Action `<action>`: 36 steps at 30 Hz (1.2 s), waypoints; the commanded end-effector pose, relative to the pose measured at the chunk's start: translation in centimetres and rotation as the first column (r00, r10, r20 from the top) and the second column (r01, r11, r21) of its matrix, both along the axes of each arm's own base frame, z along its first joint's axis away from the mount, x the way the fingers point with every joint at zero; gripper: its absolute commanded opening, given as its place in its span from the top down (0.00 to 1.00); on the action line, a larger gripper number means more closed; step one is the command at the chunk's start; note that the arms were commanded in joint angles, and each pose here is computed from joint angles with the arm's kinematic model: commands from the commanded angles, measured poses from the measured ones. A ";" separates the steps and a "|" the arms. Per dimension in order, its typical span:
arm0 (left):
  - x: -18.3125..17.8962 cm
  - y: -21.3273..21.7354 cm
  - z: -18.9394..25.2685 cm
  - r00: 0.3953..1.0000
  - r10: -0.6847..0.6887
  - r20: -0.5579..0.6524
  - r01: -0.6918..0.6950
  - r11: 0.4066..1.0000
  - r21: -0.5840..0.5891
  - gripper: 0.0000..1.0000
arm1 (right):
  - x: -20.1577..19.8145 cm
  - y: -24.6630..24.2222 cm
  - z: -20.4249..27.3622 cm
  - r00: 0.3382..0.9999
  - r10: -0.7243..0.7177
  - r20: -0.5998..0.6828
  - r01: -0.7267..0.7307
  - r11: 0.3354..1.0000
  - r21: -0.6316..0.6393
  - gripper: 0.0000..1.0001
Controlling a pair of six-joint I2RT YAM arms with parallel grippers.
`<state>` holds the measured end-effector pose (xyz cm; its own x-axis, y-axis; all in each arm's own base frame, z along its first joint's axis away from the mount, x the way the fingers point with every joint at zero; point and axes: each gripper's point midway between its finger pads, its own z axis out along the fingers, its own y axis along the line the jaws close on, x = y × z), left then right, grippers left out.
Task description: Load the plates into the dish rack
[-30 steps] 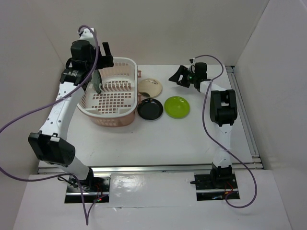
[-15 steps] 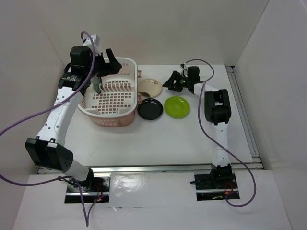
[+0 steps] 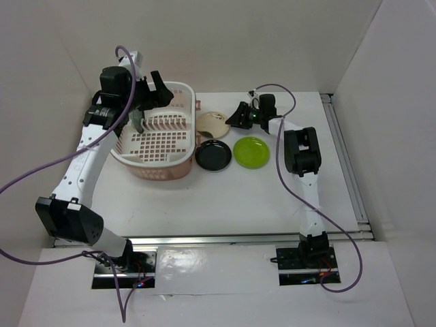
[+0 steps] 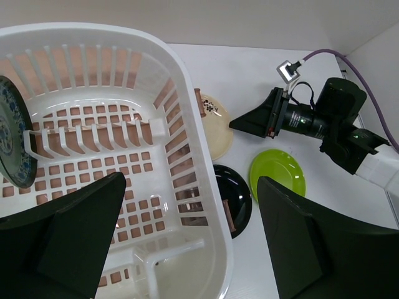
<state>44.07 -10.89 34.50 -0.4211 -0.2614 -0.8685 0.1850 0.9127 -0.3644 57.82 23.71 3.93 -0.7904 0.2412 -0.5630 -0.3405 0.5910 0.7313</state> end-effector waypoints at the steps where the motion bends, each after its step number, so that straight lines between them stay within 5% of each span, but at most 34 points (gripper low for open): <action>1: -0.6 0.3 2.7 0.997 0.027 0.073 -0.026 1.000 -0.017 0.00 | -1.0 1.2 -3.9 0.995 -0.016 -0.100 0.011 0.999 -0.047 0.46; 5: -0.8 0.4 2.7 0.997 0.024 0.076 -0.024 1.000 -0.008 0.00 | -0.9 1.1 -4.1 0.994 -0.033 -0.106 0.029 0.999 -0.042 0.54; 16: -1.4 0.5 2.2 0.997 0.024 0.067 -0.024 1.000 -0.007 0.00 | -1.4 0.7 -5.7 0.980 -0.085 -0.180 0.078 0.996 -0.046 1.00; 31: -0.5 0.0 0.9 0.999 0.011 0.033 -0.010 1.000 -0.025 0.00 | 4.5 -6.5 7.4 0.896 -0.442 -0.033 0.443 0.890 0.109 1.00; 36: -0.1 -0.9 0.3 1.000 -0.015 0.014 0.016 0.999 -0.037 0.00 | 4.0 -8.1 13.0 0.890 -0.453 0.055 0.436 0.879 0.193 1.00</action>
<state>43.46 -10.58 33.86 -0.4274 -0.2795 -0.8598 0.1568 0.9137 -0.3750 60.35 16.45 5.48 -0.6689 0.6062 -0.4303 0.0393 0.6068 0.7939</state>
